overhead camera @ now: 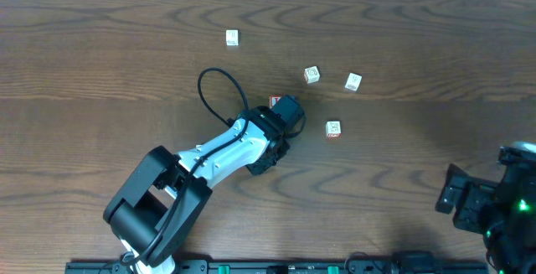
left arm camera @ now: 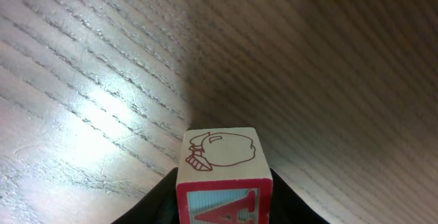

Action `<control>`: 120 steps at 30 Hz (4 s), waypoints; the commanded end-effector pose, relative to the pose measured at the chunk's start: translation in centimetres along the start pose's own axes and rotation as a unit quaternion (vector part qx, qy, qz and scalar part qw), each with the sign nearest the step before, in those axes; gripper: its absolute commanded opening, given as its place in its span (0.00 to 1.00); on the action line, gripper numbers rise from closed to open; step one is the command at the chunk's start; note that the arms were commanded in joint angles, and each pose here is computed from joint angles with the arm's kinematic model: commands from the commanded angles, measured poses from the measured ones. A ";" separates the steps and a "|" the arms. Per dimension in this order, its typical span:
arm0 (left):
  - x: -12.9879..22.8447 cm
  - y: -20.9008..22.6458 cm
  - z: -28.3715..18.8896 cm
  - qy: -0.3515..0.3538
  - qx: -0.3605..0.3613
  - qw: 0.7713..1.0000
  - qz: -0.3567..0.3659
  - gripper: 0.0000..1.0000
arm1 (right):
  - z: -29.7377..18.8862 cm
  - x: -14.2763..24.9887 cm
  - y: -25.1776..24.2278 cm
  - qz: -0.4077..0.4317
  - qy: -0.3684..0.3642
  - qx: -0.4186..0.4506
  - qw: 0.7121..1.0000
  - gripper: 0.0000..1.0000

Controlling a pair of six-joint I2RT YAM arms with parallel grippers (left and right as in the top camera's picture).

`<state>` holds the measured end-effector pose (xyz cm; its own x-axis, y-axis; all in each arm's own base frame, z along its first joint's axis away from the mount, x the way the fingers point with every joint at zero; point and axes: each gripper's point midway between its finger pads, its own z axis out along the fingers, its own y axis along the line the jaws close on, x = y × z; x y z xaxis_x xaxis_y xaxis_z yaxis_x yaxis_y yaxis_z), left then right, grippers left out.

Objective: Spell out Ai2
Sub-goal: 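Lift the 'A' block with the left gripper, then carry the 'A' block toward the left side of the 'I' block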

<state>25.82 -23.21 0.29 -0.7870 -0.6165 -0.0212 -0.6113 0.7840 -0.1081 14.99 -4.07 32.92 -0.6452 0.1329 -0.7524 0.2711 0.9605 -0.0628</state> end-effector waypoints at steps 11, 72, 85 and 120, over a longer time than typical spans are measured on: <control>-0.4 0.6 0.4 -0.011 -0.016 0.997 0.075 0.27 | 0.0 -0.1 -0.3 -0.002 -0.004 0.008 1.000 0.99; -4.2 1.8 -3.4 -0.021 -0.125 0.745 0.655 0.06 | 0.6 -1.4 -0.4 -0.001 -0.028 0.018 0.999 0.99; -4.2 -1.1 -3.3 -0.031 -0.074 0.611 0.788 0.06 | 0.6 -1.4 -0.5 -0.005 -0.028 0.022 0.999 0.99; -11.4 -4.5 -7.2 -0.074 0.074 0.476 0.873 0.06 | 0.9 -3.3 -0.6 -0.021 -0.057 0.034 0.998 0.99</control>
<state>36.11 -19.53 8.70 -0.1049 0.9535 -0.2825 0.9811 0.1456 0.1272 17.39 -4.87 35.24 -0.5553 0.0675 -0.8289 0.2817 0.9531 -0.1111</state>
